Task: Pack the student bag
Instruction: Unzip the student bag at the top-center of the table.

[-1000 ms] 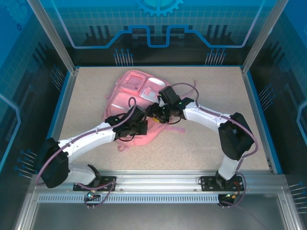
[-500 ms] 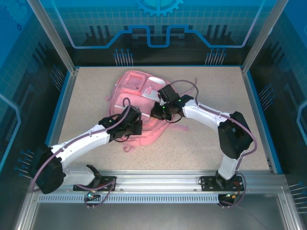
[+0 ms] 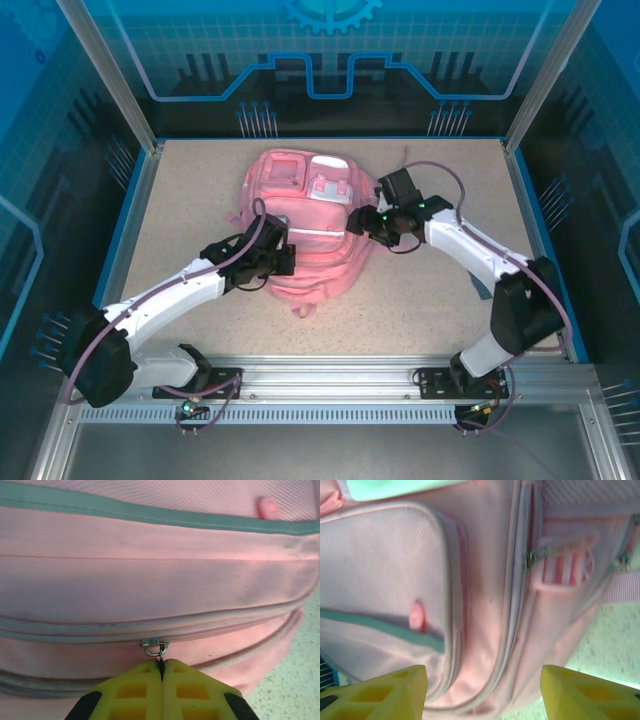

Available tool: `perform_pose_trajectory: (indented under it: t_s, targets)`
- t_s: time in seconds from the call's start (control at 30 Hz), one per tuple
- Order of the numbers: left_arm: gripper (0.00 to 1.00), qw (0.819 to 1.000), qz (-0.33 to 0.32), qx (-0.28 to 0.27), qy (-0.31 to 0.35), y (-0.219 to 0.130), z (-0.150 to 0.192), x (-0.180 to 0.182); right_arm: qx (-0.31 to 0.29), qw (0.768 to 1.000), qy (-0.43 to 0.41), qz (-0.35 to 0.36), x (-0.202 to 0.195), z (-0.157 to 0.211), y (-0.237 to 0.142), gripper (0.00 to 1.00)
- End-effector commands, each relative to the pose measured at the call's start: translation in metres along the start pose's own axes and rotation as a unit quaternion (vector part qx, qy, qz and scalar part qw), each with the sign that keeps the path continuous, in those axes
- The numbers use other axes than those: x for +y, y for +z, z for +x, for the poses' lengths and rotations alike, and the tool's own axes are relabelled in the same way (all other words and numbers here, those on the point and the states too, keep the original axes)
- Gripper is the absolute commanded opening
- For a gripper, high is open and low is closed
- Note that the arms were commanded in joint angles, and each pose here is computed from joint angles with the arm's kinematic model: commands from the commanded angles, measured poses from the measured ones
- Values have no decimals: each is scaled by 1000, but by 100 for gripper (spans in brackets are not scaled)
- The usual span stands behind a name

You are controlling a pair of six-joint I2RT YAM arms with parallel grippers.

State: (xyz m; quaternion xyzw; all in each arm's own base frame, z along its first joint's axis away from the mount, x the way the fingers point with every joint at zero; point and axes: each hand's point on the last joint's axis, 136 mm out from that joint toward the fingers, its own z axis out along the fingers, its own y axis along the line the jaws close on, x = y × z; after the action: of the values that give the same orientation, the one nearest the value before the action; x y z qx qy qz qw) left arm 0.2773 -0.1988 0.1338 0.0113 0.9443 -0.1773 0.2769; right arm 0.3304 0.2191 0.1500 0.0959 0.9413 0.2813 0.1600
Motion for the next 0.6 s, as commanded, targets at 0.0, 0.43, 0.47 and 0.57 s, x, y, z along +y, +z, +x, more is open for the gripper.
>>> perform_pose_trajectory:
  t_s: [0.0,0.43,0.47,0.57]
  targets:
    - [0,996,83,0,23,-3,-3,-47,-1,998,52,-27,1,16,-16,64]
    - [0,985,154,33,72,6,10,-130,-22,983,163,-83,-4,34,-43,72]
    - [0,985,152,33,71,7,10,-129,-20,982,163,-91,-2,32,-42,70]
    - [0,986,150,32,71,7,10,-129,-11,981,170,-95,1,32,-36,65]
